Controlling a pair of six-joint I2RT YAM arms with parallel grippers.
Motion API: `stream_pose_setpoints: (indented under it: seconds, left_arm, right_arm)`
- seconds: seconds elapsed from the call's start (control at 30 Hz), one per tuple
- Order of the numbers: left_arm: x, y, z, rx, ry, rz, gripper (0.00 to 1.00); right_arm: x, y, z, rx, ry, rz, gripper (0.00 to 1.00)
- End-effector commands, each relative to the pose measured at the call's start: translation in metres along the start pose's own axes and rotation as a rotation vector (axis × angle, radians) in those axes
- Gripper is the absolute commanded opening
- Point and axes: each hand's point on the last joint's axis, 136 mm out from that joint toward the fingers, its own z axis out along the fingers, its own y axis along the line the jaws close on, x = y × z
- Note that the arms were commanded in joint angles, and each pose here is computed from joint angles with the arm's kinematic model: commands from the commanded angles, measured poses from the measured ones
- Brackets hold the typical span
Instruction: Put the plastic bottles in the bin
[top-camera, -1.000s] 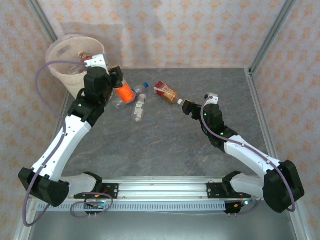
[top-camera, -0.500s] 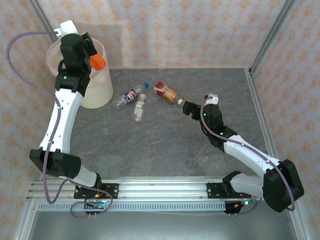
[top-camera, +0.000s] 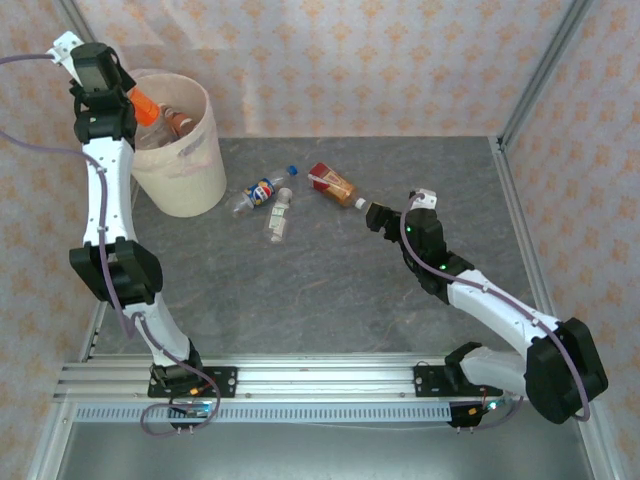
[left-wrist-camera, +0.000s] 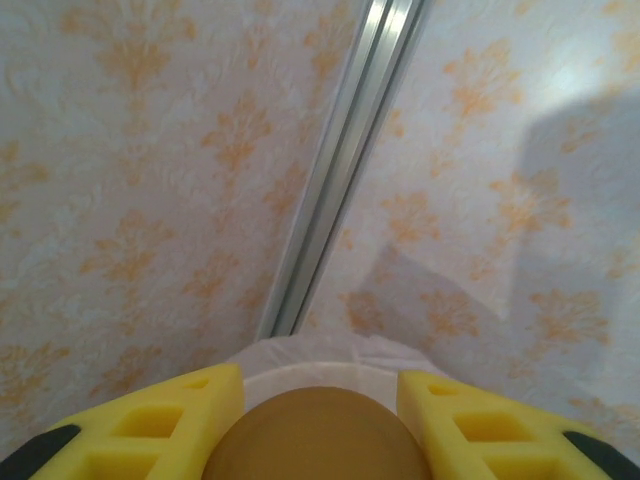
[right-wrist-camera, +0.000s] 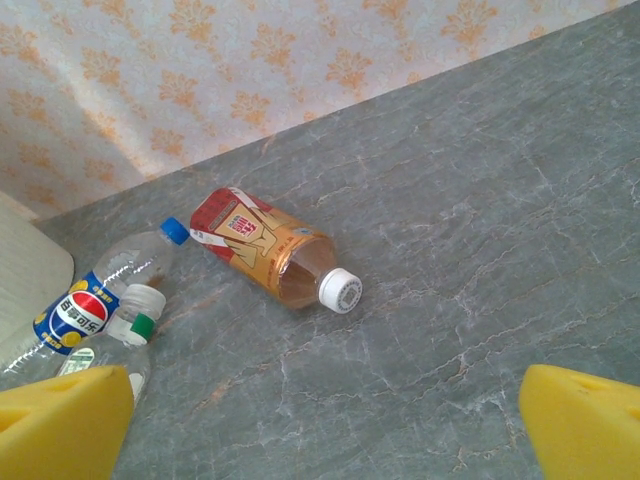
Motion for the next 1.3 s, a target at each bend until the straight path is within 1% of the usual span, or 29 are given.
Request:
stream_pose_setpoints:
  seconds: [0.0,0.1,0.23,0.3,0.4,0.47,0.5,0.53,0.57,0.63,0.67,0.77,0.87,1.0,1.13,1.27]
  left_arm:
    - [-0.005,-0.007,0.013,-0.027,-0.049,0.045,0.0]
    - [0.002,-0.006,0.028,-0.062,-0.051,0.144,0.0]
    - [0.001,-0.007,0.04,-0.093,-0.08,0.306,0.01]
    - [0.001,-0.012,0.043,-0.096,-0.097,0.41,0.03]
    - [0.01,-0.026,0.049,-0.091,-0.101,0.605,0.07]
    - [0.026,-0.042,0.053,-0.06,-0.077,0.76,0.14]
    - [0.033,-0.051,0.053,-0.034,-0.068,0.817,0.21]
    - [0.041,-0.06,0.052,0.005,-0.058,0.86,0.35]
    - [0.046,-0.068,0.049,0.045,-0.051,0.875,0.52]
    - [0.044,-0.077,0.044,0.081,-0.051,0.84,0.72]
    - [0.04,-0.08,0.041,0.09,-0.051,0.809,0.79]
    - [0.032,-0.093,0.027,0.148,-0.043,0.732,0.92]
    - [0.026,-0.105,0.01,0.231,-0.024,0.627,1.0]
    - [0.027,-0.116,-0.01,0.334,0.031,0.516,1.0]
    - [0.031,-0.121,-0.029,0.388,0.093,0.423,1.0]
    - [0.044,-0.127,-0.052,0.426,0.173,0.343,1.0]
  right_arm:
    - [-0.009,-0.002,0.001,0.027,-0.017,0.012,0.99]
    - [-0.007,-0.003,0.001,0.031,-0.011,0.01,0.99]
    - [-0.006,-0.006,0.001,0.042,-0.011,0.004,0.99]
    - [-0.006,-0.007,0.001,0.049,-0.011,0.0,0.99]
    - [-0.006,-0.007,0.004,0.054,-0.009,-0.007,0.99]
    - [-0.005,-0.007,0.006,0.055,-0.004,-0.009,0.99]
    - [-0.006,-0.006,0.006,0.052,-0.004,-0.008,0.99]
    - [-0.006,-0.005,0.006,0.05,-0.004,-0.008,0.99]
    - [-0.007,-0.004,0.006,0.047,-0.005,-0.005,0.99]
    - [-0.007,-0.004,0.006,0.045,-0.004,-0.003,0.99]
    - [-0.006,-0.004,0.006,0.044,-0.002,-0.002,0.99]
    - [-0.006,-0.006,0.004,0.049,-0.007,-0.003,0.99]
    - [-0.006,-0.009,0.003,0.061,-0.013,-0.006,0.99]
    - [-0.005,-0.01,0.003,0.06,-0.012,-0.01,0.99]
    - [-0.002,-0.011,0.004,0.062,-0.006,-0.012,0.99]
    - [-0.001,-0.015,0.004,0.075,-0.006,-0.005,0.99]
